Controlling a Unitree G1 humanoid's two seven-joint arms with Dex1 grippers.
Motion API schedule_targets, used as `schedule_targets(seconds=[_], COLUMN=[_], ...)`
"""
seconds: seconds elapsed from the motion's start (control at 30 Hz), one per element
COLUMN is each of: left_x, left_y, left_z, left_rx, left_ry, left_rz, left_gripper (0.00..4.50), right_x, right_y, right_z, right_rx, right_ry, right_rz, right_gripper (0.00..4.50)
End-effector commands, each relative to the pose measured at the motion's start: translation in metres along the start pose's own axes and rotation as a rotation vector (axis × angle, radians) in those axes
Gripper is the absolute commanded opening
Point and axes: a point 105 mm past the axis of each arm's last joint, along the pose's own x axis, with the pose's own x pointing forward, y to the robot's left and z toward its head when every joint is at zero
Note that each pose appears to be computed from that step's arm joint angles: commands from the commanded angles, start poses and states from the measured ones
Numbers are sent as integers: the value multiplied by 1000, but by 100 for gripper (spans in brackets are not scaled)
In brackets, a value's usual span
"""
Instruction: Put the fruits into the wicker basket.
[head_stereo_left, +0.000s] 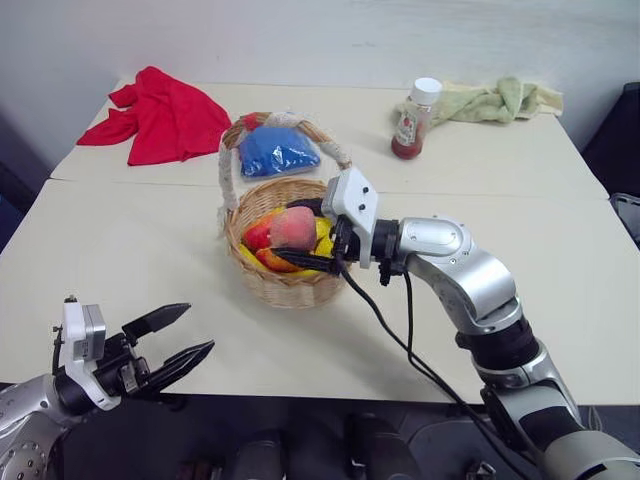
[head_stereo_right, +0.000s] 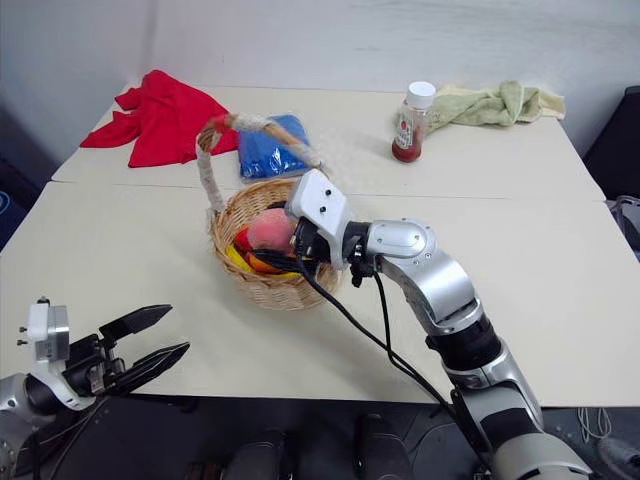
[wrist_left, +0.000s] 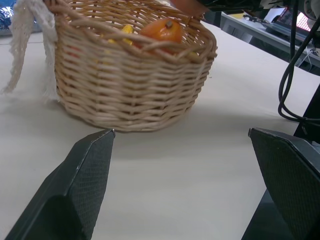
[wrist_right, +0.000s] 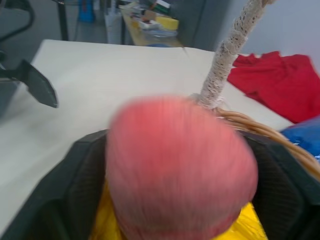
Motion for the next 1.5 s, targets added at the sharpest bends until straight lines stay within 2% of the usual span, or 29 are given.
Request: schedule_targets(seconds=[0.03, 0.1, 0.17, 0.2, 0.3, 0.4, 0.53, 0.63, 0.7, 0.8, 0.97, 1.07, 1.17, 1.2, 1.3, 1.5], left_x=[1, 3, 5, 6, 7, 10, 16, 19, 22, 23, 21, 22, 27, 28, 37, 56], left_y=[-6, -6, -5, -5, -3, -1, 0, 2, 2, 3, 4, 4, 4, 5, 7, 12], left_z=[9, 11, 14, 14, 17, 23, 29, 31, 32, 32, 31, 31, 30, 30, 29, 28], left_rx=[53, 58, 60, 63, 70, 73, 80, 82, 84, 85, 87, 85, 83, 82, 75, 66], left_ry=[-23, -33, -47, -47, -52, -74, -88, -87, -86, -83, -76, -73, -73, -72, -70, -62], left_rz=[-12, -14, -14, -18, -26, -30, -43, -49, -55, -61, -60, -70, -92, -99, -138, -227], left_gripper=[450, 450, 450, 450, 450, 450, 450, 450, 450, 450, 450, 450, 450, 450, 450, 450], right_x=[-9, -30, -51, -64, -95, -110, -113, -100, -80, -61, -53, -60, -73, -77, -102, -169], right_y=[19, 26, 35, 45, 55, 30, -24, -42, -46, -43, -48, -48, -46, -45, -34, -36], right_z=[24, 29, 30, 28, 19, 5, -13, -19, -26, -33, -29, -31, -21, -18, -8, 6], right_rx=[-12, 129, 205, 239, 357, 333, 172, 133, 146, 170, 150, 127, 124, 125, 101, 58], right_ry=[-142, -236, -261, -235, -136, -79, -23, -19, -46, -72, -99, -94, -143, -155, -166, -154], right_rz=[109, 172, 241, 310, 369, 236, 36, 14, 58, 133, 157, 152, 118, 108, 55, -296], right_gripper=[448, 448, 448, 448, 448, 448, 448, 448, 448, 398, 237, 139, 30, 12, 13, 13])
